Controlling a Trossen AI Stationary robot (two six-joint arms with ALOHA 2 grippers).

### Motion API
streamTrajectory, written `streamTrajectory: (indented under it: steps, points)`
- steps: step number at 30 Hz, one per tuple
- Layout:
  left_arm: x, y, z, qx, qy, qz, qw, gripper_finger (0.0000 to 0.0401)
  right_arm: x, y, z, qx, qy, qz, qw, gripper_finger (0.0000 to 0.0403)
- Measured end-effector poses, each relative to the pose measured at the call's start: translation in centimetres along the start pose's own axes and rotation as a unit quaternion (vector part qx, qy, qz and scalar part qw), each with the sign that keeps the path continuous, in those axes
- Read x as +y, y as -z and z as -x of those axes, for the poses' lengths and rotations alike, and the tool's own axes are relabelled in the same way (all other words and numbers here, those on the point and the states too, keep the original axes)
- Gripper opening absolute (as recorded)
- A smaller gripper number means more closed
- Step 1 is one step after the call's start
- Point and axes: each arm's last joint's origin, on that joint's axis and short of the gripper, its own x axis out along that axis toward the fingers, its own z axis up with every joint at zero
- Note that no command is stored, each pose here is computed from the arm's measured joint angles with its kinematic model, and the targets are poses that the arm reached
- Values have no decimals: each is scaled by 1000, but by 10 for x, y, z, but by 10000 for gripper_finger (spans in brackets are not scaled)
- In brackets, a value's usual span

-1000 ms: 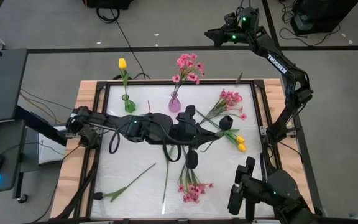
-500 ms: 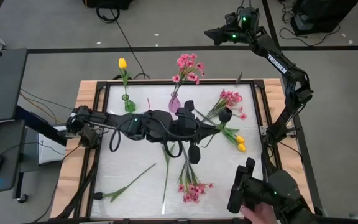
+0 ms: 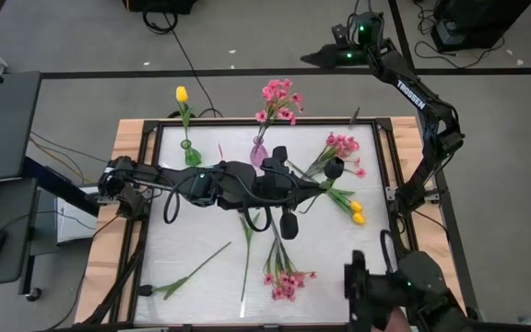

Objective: Sort flowers into vase by color
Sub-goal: Put the top black flower into the red vase

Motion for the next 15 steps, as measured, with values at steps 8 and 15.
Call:
streamTrajectory:
  steps: [8, 15]
  points:
    - [0, 0, 0, 1, 0, -1, 1000, 7, 21, 2, 10, 61, -117, -4, 991, 196]
    - [0, 0, 0, 1, 0, -1, 1000, 7, 83, -1, 49, 13, -125, 99, 987, 196]
